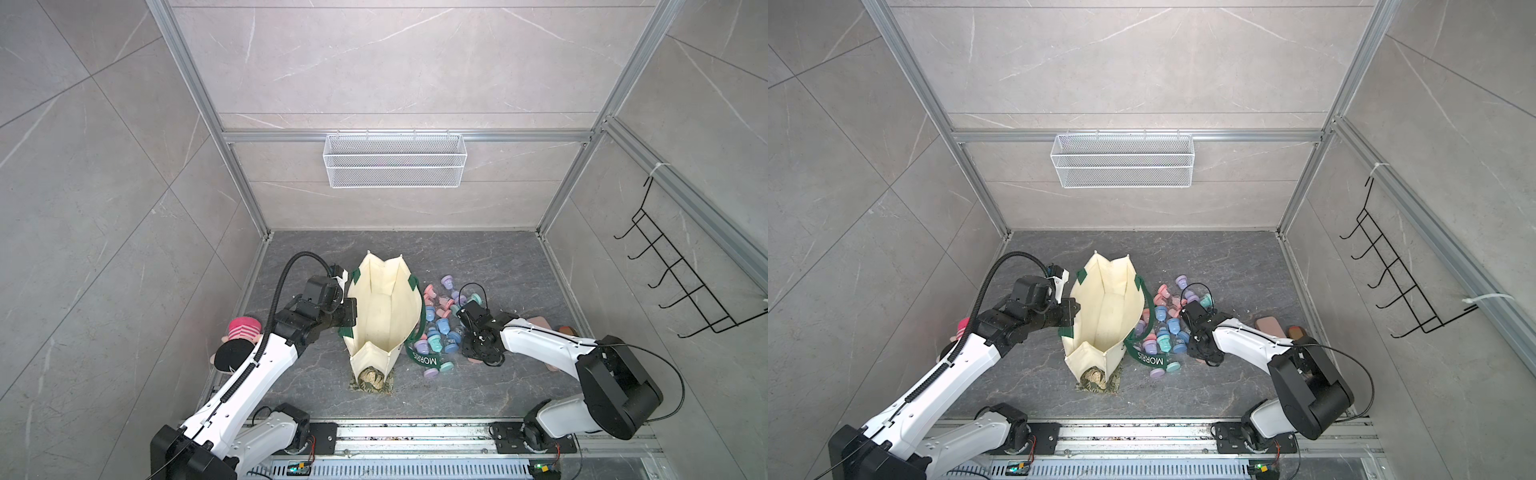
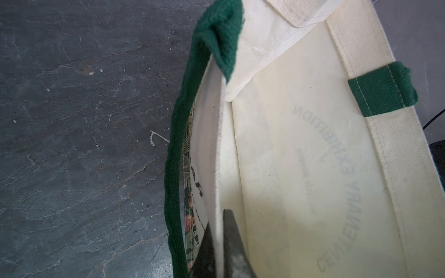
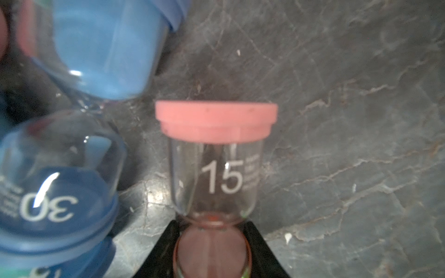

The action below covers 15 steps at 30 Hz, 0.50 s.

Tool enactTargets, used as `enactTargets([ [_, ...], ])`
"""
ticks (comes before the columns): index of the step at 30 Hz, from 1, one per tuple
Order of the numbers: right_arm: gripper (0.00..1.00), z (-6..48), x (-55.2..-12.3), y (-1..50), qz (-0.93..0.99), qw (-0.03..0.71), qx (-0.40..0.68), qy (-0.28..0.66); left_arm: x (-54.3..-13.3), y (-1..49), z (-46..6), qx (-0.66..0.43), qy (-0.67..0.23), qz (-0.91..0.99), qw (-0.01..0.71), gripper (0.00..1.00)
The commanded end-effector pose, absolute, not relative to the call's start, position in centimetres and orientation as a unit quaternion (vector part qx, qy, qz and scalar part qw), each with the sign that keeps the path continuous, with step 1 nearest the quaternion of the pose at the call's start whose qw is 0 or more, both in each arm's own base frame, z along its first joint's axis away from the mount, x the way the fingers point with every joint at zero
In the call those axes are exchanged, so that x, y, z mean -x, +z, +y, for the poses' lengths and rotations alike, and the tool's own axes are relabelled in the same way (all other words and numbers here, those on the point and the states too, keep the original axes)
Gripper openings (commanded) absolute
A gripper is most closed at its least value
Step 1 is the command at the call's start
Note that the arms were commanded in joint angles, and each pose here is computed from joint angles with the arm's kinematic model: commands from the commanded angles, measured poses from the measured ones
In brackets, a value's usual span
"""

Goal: Put the hourglass into the canvas bag
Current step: Pick up the hourglass from the center of the board.

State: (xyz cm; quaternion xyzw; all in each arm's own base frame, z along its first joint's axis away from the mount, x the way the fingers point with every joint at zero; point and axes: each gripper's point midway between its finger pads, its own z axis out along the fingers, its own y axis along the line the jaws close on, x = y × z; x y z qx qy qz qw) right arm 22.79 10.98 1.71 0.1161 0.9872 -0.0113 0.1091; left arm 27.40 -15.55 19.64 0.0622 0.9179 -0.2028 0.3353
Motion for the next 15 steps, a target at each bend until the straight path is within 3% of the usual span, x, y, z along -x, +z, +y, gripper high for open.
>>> enactTargets([
  [1,0.09,9.8,-22.0,2.7,0.987,0.114,-0.106,-0.033,-28.0,21.3,-15.7,-0.055,-0.217,0.903,0.367,0.00],
  [3,0.00,9.6,-22.2,3.8,0.986,0.128,-0.104,-0.033,-28.1,21.2,-15.7,-0.055,-0.216,0.903,0.366,0.00],
  [15,0.00,10.0,-23.7,11.3,0.970,0.222,-0.101,0.020,-28.2,21.1,-15.6,-0.050,-0.213,0.903,0.369,0.00],
])
